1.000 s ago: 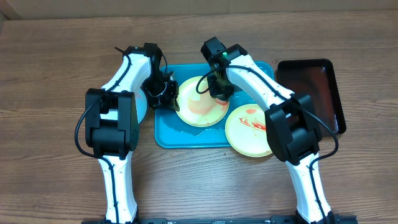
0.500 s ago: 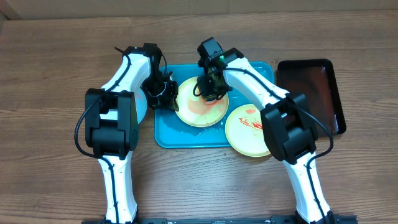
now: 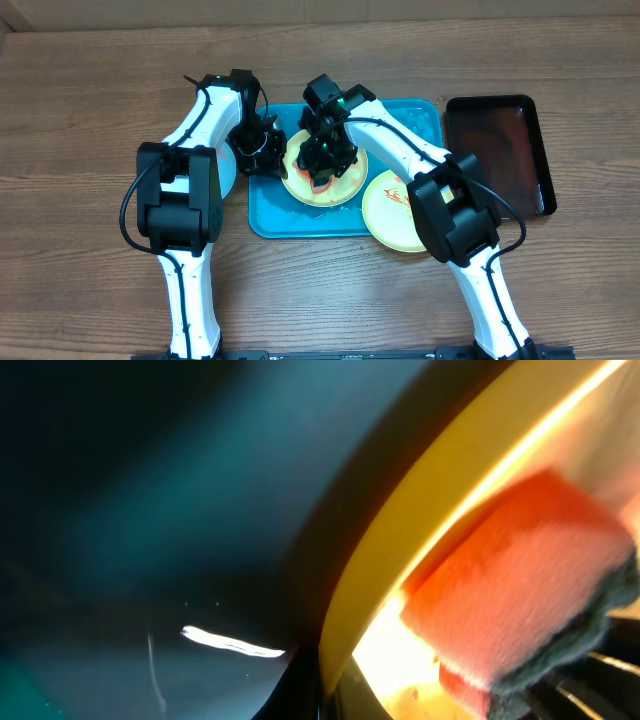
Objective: Clean dirty plates on tray and stack at the side
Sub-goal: 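Keep scrubbing the yellow plate's red sauce with the sponge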
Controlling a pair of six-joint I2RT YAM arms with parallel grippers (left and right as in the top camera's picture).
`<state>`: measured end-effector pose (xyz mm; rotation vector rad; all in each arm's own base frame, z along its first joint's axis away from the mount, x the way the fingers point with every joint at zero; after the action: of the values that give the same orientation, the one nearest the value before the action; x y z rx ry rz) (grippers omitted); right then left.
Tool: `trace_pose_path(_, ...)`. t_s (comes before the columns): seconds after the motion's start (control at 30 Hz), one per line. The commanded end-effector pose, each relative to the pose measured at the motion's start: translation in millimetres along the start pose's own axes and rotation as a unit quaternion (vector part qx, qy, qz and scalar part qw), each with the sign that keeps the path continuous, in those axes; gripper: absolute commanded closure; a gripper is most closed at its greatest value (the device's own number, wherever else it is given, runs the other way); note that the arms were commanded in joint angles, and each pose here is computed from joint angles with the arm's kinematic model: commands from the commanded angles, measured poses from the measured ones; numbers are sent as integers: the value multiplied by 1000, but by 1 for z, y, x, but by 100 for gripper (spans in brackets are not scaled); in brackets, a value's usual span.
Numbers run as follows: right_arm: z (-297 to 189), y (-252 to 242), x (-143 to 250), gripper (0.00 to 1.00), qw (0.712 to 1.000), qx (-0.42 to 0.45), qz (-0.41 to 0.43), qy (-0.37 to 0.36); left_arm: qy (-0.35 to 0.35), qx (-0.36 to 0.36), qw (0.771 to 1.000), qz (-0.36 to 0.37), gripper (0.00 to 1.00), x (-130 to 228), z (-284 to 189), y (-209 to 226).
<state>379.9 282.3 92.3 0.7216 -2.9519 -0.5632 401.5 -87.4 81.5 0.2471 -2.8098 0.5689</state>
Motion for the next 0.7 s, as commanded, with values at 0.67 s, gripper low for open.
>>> trace_pose_path(0.67,-18,-43,9,96,939,343,28,-21,27,-55,998,-4,96,-3,32,22)
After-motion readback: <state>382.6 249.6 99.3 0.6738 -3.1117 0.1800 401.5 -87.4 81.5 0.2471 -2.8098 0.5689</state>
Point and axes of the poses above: each gripper's point midway between its finger pads, its own z axis out along the fingers, its own y axis along the line the jaws close on, x = y × z, the point moved 9 cm from there along -z, back along the fingers, and after that the axes turned 5 degrees about -z, right-handed, at the moved point
